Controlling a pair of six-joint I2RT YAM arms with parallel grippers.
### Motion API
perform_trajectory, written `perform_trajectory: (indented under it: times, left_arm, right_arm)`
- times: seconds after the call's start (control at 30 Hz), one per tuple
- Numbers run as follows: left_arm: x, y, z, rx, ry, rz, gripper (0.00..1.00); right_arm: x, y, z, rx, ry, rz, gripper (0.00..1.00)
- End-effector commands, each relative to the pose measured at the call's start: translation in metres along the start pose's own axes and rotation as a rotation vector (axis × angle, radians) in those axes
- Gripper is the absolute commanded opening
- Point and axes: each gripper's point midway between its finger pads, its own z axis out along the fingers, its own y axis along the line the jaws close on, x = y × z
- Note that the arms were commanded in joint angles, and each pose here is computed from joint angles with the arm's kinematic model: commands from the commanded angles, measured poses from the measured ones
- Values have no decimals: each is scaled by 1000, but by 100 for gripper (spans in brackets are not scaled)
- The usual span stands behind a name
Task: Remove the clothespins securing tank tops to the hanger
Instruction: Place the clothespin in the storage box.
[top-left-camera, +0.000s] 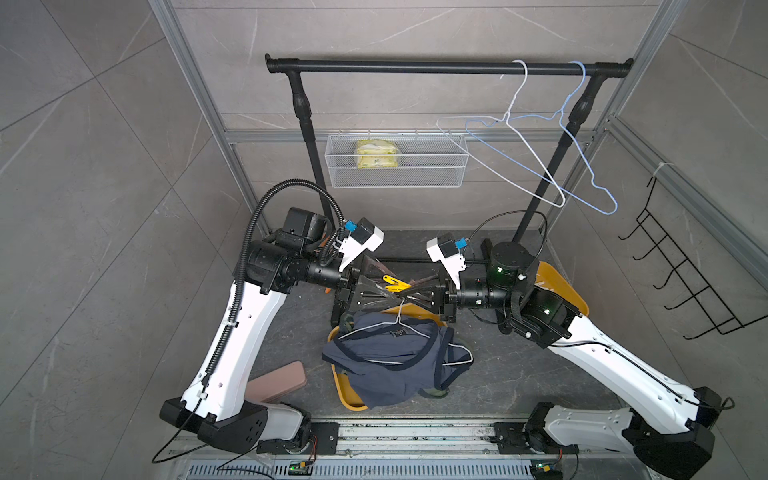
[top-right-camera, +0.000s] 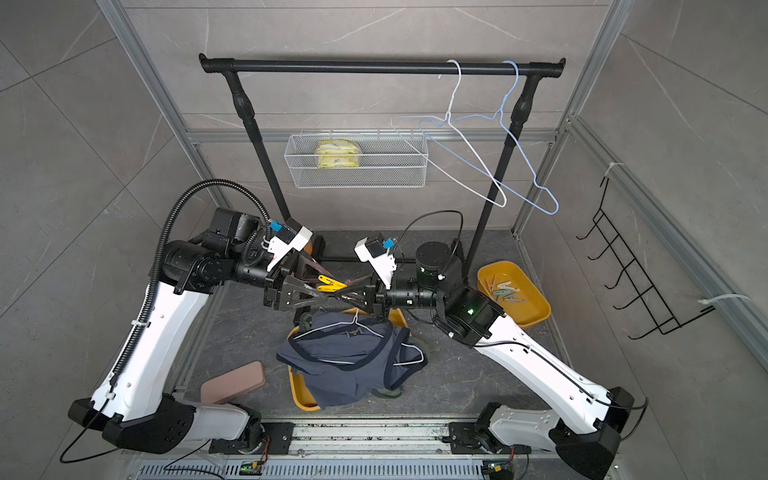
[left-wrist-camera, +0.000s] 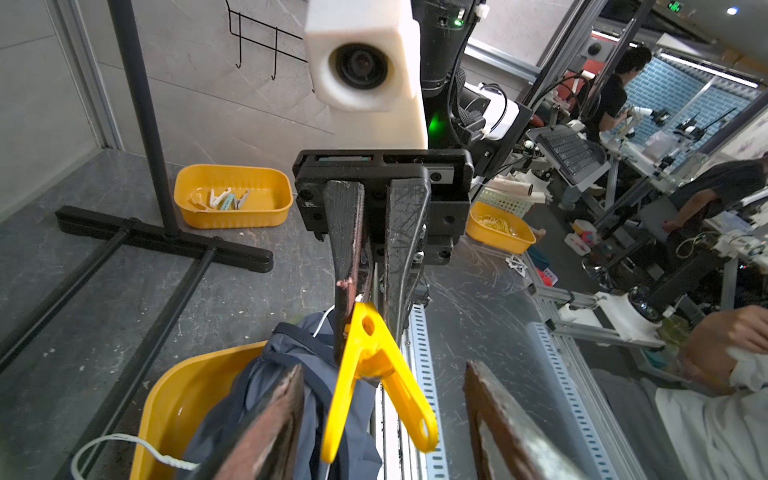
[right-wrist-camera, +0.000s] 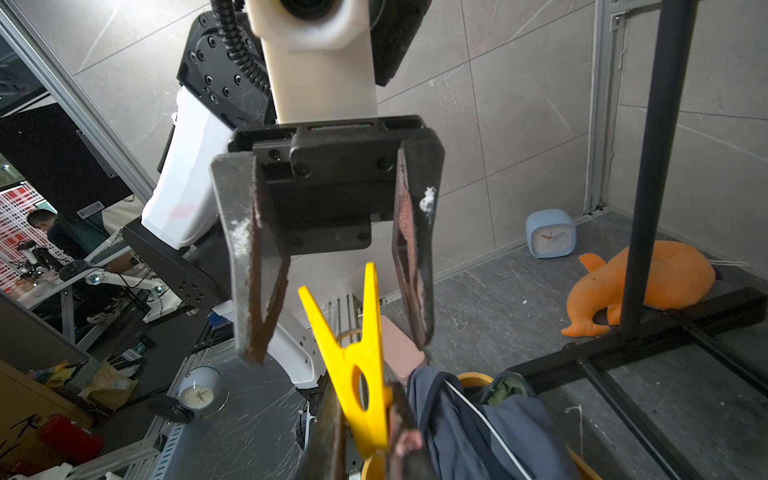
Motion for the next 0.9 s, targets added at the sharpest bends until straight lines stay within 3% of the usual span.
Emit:
perform_trajectory:
  times: [0.0, 0.17, 0.33, 0.47, 0.63, 0.87]
  left_arm:
    - [-6, -10, -3, 5, -15, 43, 73]
    - [-6, -3, -7, -84, 23, 91, 81]
    - [-13, 18, -20, -286, 57, 138, 82]
    - [-22, 49, -37, -494, 23, 93, 83]
    - [-21, 71, -59, -637, -42, 16, 83]
    - [-2, 96, -87, -800, -67, -77, 83]
  right_arm:
    - [-6, 6, -5, -7, -32, -25, 0]
    - [4, 3, -9, 23, -21, -19, 0]
    - [28, -11, -17, 109, 11, 16, 0]
    - [58, -44, -28, 243, 39, 90, 0]
    - [103, -93, -48, 395, 57, 229, 0]
    - [141, -155, -98, 626, 27, 387, 0]
